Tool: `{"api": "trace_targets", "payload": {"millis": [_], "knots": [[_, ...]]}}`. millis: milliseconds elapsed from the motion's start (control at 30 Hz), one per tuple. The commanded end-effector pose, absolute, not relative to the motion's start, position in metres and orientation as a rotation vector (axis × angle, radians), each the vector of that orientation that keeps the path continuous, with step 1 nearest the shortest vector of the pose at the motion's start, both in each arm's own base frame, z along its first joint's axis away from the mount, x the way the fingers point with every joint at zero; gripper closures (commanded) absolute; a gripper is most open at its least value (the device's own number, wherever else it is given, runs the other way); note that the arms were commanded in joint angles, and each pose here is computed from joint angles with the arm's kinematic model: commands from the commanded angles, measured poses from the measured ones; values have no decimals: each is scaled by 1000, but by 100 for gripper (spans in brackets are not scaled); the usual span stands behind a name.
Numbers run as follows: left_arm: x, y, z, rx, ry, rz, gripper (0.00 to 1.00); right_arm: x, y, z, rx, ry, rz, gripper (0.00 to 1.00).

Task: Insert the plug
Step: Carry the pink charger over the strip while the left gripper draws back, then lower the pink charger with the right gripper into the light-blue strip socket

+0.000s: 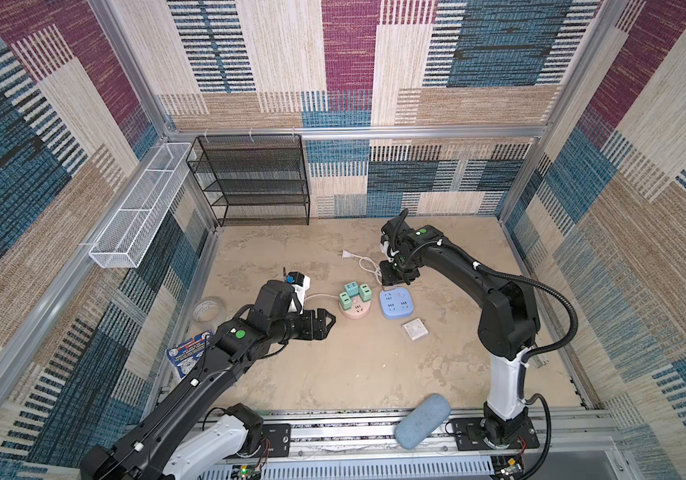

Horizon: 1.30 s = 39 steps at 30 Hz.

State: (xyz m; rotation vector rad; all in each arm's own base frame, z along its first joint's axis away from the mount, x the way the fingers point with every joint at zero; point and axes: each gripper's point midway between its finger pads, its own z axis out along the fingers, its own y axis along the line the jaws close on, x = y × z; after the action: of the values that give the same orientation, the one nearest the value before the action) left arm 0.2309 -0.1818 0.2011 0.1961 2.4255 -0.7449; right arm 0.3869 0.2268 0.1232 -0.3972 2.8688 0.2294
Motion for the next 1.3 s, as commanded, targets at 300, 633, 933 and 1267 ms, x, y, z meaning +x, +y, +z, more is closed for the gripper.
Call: {"api": "trace_targets", "payload": {"millis": [300, 633, 933, 1267], "knots": [[232, -184, 206, 198, 2406, -768, 14, 381, 228, 110, -430, 2913, 243, 100], [232, -181, 205, 187, 2402, -755, 14, 377, 225, 103, -403, 2927, 236, 100], [232, -181, 204, 185, 2404, -758, 14, 376, 224, 96, -393, 2941, 232, 100], [233, -182, 201, 181, 2410, -763, 14, 374, 224, 90, -393, 2963, 228, 100]]}}
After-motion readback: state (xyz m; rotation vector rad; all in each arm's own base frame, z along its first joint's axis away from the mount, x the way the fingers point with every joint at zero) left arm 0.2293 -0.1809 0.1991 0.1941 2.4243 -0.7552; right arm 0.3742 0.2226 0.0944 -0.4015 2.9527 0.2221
